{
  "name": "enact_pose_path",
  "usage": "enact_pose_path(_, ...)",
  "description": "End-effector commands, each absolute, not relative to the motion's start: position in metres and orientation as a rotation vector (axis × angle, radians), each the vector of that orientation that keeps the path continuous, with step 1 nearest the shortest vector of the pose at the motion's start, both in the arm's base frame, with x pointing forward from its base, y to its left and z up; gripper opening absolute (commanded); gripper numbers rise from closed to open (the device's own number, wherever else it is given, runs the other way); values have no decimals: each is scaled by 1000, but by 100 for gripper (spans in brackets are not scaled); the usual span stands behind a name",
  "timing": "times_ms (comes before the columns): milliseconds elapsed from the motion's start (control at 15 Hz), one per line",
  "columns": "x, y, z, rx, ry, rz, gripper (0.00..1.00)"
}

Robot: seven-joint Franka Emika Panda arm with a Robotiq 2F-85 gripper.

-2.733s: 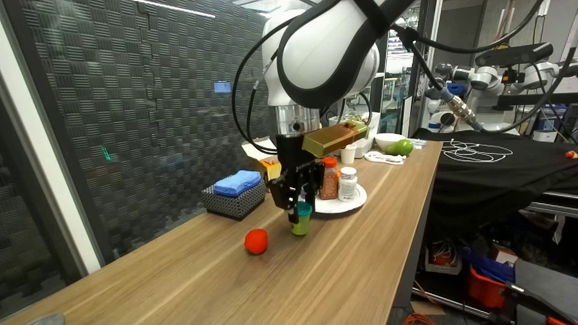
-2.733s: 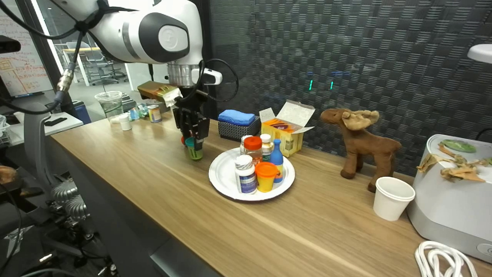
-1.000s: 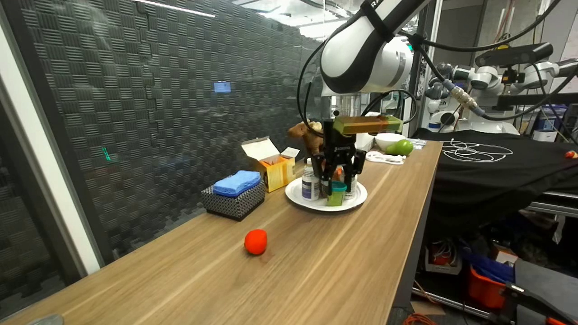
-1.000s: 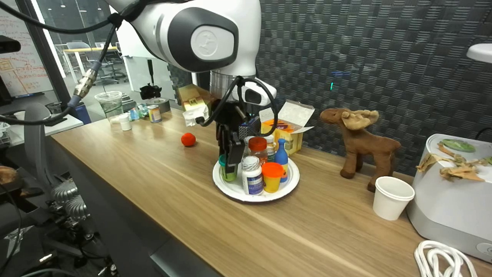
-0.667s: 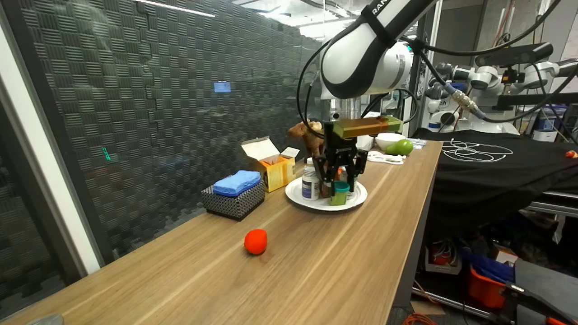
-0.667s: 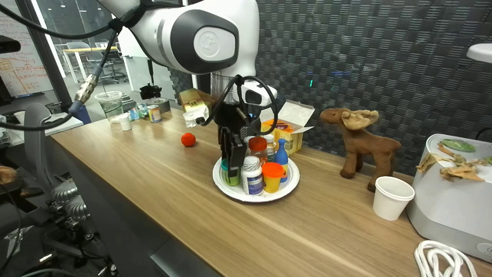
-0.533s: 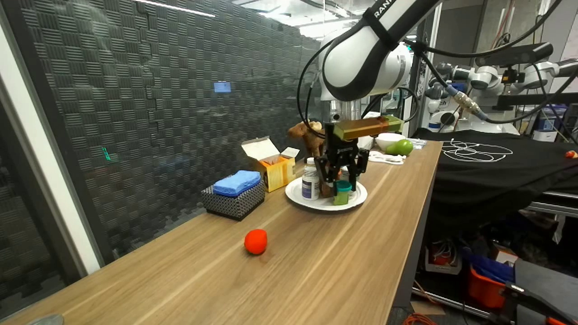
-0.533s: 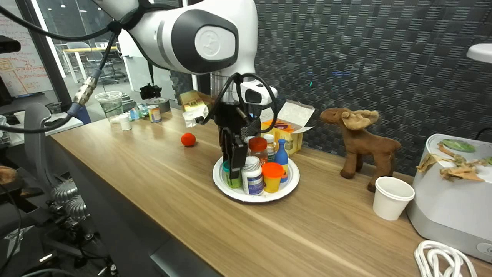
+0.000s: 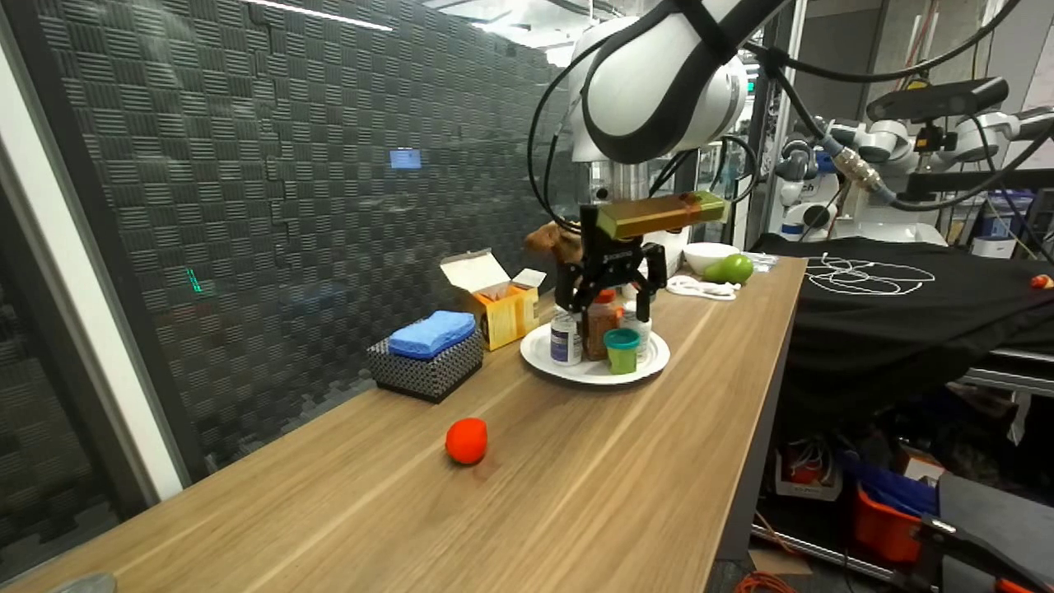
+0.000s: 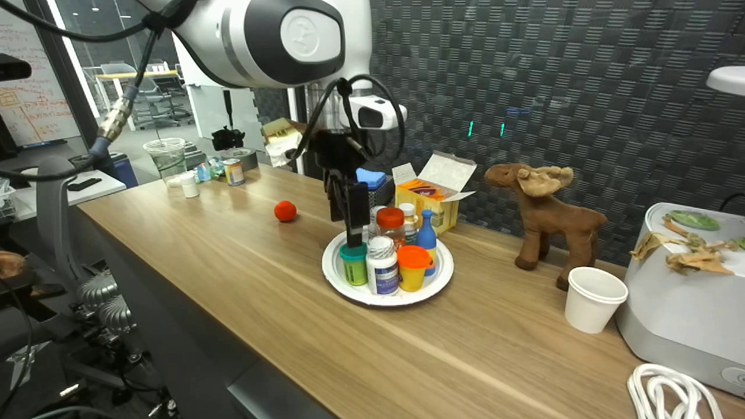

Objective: Pick up all the objects surrounding the white plate and arrange them on the plate

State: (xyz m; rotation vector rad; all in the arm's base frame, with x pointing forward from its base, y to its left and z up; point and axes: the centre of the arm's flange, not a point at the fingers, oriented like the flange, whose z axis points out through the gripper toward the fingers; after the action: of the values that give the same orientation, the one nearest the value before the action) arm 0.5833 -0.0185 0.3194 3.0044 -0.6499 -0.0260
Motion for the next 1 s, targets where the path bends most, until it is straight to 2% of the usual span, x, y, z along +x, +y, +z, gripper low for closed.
enact_pose_path(0,590,13,355,3044,-570,79,100)
enact_pose_path(467,624,91,375,3176,-492,91,100)
enact_pose_path(933,635,146,338,3178,-429,-48,100)
